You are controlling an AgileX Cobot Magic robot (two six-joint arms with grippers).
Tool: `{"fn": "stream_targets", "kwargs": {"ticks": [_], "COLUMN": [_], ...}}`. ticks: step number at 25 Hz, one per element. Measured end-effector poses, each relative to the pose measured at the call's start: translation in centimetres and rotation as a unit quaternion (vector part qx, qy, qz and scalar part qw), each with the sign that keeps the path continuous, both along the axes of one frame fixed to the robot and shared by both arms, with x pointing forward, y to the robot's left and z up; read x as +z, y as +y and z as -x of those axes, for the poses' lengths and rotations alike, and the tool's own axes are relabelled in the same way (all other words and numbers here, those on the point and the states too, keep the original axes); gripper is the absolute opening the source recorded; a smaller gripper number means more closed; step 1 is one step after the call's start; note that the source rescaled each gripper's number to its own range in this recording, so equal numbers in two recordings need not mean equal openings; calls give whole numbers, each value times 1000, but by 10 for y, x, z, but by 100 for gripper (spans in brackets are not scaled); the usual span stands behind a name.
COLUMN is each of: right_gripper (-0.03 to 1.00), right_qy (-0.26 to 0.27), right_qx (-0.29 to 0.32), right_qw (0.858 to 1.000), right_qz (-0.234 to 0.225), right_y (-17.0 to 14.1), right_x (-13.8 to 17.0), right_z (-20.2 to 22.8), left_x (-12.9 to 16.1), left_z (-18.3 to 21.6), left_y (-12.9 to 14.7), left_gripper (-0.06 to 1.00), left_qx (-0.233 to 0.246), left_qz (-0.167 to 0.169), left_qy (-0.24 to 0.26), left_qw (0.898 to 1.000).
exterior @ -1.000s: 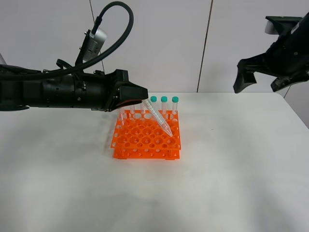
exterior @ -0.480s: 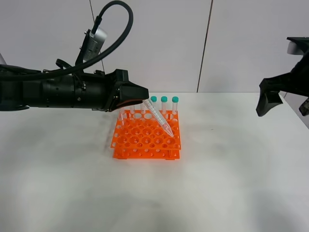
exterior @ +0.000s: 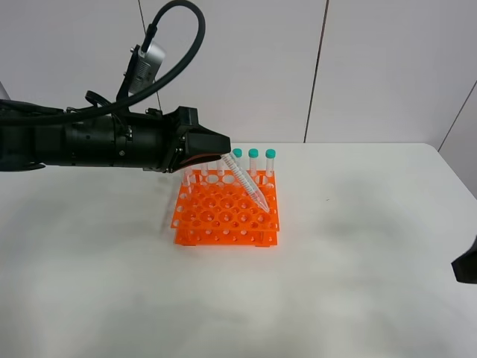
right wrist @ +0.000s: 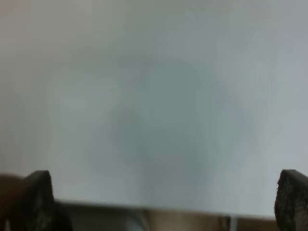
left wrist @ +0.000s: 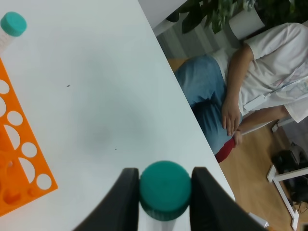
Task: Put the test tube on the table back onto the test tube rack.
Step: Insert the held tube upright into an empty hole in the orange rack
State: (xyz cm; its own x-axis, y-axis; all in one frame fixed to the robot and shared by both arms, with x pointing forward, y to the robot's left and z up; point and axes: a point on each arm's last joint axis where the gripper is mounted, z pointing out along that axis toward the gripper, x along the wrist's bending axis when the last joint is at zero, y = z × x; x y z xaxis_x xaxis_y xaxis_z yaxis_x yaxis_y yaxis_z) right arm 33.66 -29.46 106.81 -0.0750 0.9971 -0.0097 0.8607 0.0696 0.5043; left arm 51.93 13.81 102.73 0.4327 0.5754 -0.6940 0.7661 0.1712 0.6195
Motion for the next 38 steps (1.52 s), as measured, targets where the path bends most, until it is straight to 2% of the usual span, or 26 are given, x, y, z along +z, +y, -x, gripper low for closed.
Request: {"fn": "stream_targets", "kwargs": {"ticks": [2, 4, 9, 15, 38], "right_gripper": [100, 100, 100, 100, 100], "right_qy": [-75, -123, -213, -286, -296], "right_qx": [0, 0, 1, 3, 4], "right_qw": [997, 992, 977, 958, 955], "right_qz": [-10, -19, -24, -26, -31], "right_y": [1, 1, 1, 0, 1], "right_x": [-2, -9, -14, -13, -13], "right_z": [23, 42, 76, 99, 103], "left_x": [0, 0, 0, 0, 0], "left_z": [0, 0, 0, 0, 0], "left_y": [0, 0, 0, 0, 0], "left_gripper": [0, 0, 0, 0, 0], "left_qx": [0, 0, -3, -3, -6], "left_qz": [0, 0, 2, 2, -2], "left_qy": [0, 0, 0, 0, -6], "left_qw": [1000, 1000, 1000, 1000, 1000]}}
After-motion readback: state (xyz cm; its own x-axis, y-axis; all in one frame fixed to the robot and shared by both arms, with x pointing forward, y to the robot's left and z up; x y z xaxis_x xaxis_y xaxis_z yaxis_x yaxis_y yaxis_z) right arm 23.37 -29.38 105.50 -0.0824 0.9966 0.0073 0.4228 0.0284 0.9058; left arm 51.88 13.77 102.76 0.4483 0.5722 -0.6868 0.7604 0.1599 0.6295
